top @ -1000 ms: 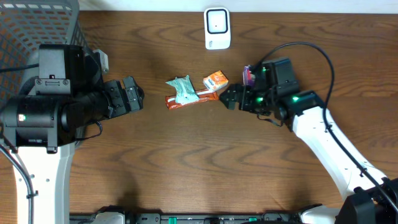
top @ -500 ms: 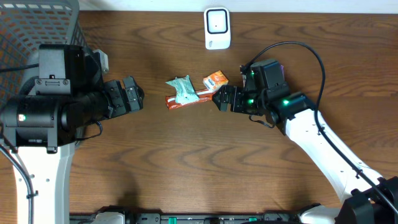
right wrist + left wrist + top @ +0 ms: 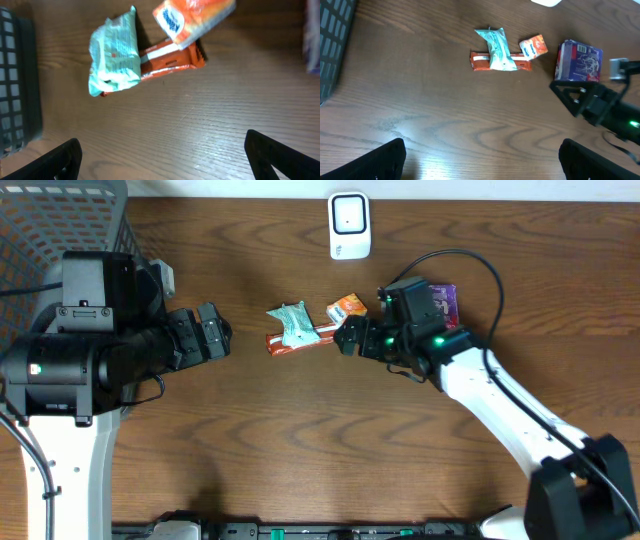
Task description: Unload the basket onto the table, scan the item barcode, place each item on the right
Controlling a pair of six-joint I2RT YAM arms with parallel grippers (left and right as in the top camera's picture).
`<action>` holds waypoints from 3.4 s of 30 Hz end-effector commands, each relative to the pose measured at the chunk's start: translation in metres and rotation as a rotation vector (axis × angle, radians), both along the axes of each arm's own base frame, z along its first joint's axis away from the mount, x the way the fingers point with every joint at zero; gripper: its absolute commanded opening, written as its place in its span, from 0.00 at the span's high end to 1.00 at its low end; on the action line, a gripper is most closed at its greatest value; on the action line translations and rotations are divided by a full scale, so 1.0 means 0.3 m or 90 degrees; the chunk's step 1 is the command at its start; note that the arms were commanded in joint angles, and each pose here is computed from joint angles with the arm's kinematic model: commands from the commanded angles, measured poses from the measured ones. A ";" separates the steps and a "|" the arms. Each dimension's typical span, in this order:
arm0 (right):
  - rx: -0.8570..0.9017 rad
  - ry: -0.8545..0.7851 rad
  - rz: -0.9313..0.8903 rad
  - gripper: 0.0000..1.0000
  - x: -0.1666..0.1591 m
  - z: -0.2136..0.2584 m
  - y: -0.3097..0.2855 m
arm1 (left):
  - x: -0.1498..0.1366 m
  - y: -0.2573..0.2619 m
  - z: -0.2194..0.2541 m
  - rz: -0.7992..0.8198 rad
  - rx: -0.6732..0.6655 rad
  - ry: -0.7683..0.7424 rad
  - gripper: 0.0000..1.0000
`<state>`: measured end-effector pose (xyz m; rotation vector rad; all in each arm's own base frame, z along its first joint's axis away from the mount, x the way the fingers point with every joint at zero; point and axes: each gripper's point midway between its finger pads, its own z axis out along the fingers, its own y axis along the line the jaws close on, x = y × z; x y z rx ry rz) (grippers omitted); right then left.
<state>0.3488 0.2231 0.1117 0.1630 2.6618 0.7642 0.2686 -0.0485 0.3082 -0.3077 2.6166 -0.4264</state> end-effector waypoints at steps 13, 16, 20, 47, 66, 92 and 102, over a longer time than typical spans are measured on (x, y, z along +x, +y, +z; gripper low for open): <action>0.003 0.023 0.011 0.01 0.016 -0.119 0.095 | 0.003 -0.005 0.017 -0.008 0.000 -0.011 0.02; 0.007 0.016 0.020 0.01 0.018 -0.124 0.117 | 0.003 -0.005 0.016 -0.008 0.000 -0.010 0.02; 0.008 0.008 0.029 0.01 0.015 -0.127 0.142 | 0.003 -0.005 0.016 -0.008 0.000 -0.010 0.02; -0.007 -0.095 -0.236 0.10 0.278 -0.203 0.037 | 0.003 -0.005 0.016 -0.008 0.000 -0.010 0.02; 0.039 -0.034 -0.189 0.14 0.276 -0.228 -0.005 | 0.003 -0.005 0.017 -0.008 0.000 -0.011 0.02; -0.028 -0.104 -0.107 0.66 0.285 -0.222 -0.001 | 0.003 -0.005 0.016 -0.008 0.000 -0.010 0.02; -0.108 -0.166 -0.082 0.99 0.317 -0.217 -0.046 | 0.003 -0.005 0.017 -0.008 0.000 -0.011 0.02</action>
